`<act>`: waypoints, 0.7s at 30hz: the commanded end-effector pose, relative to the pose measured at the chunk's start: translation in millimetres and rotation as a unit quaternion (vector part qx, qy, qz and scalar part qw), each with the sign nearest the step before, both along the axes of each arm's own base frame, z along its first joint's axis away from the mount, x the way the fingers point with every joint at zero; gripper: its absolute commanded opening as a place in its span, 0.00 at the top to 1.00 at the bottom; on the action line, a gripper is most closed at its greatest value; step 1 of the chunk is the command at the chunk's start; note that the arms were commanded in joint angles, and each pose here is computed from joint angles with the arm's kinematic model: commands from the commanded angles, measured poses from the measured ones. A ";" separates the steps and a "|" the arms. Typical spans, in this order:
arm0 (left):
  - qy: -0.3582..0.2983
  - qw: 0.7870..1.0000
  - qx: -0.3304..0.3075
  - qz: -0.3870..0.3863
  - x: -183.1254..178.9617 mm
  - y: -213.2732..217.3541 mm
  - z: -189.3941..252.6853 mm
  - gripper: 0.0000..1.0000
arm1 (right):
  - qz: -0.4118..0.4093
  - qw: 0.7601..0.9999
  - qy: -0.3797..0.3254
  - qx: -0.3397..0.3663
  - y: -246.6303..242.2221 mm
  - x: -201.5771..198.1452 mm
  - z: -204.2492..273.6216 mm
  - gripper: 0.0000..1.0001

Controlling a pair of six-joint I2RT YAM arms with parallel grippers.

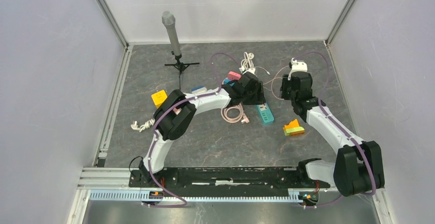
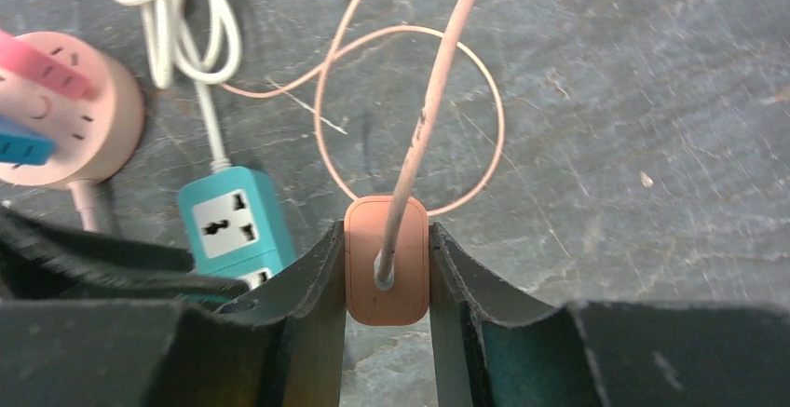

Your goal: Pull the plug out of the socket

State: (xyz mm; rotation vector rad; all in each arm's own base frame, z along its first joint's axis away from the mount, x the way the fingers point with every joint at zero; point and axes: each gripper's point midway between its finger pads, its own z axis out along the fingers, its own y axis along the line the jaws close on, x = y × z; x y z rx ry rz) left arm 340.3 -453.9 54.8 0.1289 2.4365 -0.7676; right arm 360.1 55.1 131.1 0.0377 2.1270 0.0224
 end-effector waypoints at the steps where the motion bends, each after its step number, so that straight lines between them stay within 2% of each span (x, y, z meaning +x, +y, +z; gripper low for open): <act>1: -0.074 0.992 -0.060 -0.080 -6.0 -15.3 98.8 0.32 | -0.050 0.999 0.012 0.017 -19.1 -0.6 -5.6 1.00; 6: -0.130 0.987 -0.060 -0.068 -14.1 15.9 149.6 0.22 | -0.030 0.998 0.023 0.054 -15.8 -4.1 -27.8 0.99; 9: -0.183 0.981 -0.039 -0.044 -13.1 46.7 190.7 0.16 | -0.033 0.997 0.026 0.071 -18.5 -10.5 -39.6 0.97; 13: -0.223 0.975 0.002 -0.018 -20.2 88.9 221.7 0.10 | -0.047 0.995 0.042 0.082 -27.4 -19.1 -56.2 0.94; 17: -0.246 0.968 0.036 0.020 -26.9 131.1 237.9 0.04 | -0.061 0.994 0.049 0.078 -37.3 -24.2 -65.9 0.83; 21: -0.263 0.963 0.045 0.032 -36.8 155.3 256.8 0.03 | -0.088 0.992 0.058 0.068 -50.7 -29.1 -71.5 0.66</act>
